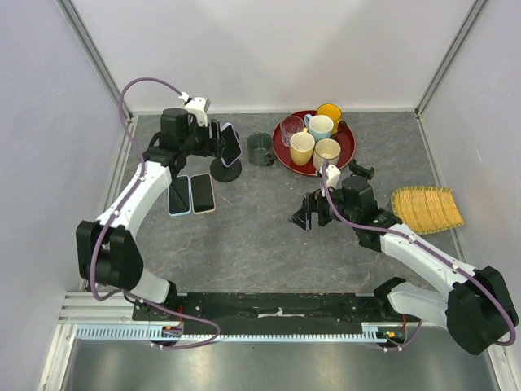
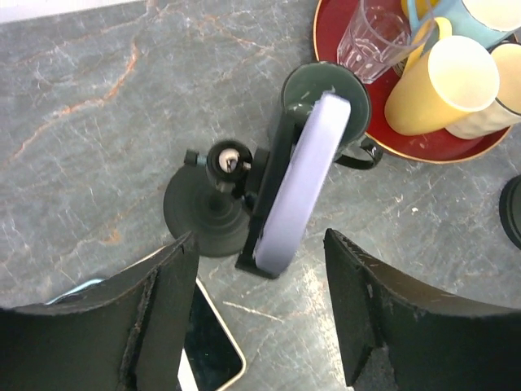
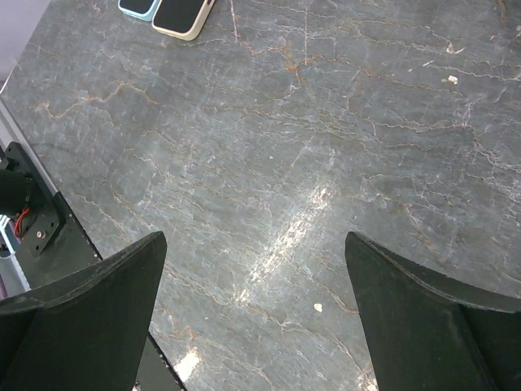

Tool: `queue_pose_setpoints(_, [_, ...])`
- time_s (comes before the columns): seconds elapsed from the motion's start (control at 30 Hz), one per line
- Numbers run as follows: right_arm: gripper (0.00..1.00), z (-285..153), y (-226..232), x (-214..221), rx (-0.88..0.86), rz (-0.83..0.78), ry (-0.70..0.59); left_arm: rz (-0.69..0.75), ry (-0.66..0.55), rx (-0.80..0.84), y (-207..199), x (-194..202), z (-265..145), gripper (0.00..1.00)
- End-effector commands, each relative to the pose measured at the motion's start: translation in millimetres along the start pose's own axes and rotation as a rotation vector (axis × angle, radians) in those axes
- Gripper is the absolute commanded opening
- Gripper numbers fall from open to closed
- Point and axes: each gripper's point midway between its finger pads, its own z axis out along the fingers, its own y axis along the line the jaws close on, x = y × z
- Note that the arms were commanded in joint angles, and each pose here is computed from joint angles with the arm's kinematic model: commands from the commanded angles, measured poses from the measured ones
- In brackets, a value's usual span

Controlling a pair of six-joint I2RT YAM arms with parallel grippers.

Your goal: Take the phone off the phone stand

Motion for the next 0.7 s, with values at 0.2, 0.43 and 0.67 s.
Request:
queue_pose_setpoints(0.2, [0.98,0,11,-10,-0.054,-0.021,-0.043,0.087,0.011,0.098,-15,-13,19,0.55])
queue_pose_setpoints(0.43, [0.98,2,11,-8,-0.059,-0.018,-0.033,0.138,0.0,0.147,-34,-15,18,0.31])
queue_pose_setpoints(0.67, [0.98,-3,13,-12,-0.056,-0.026,-0.04,0.147,-0.036,0.159,-50,-19,-1,0.02])
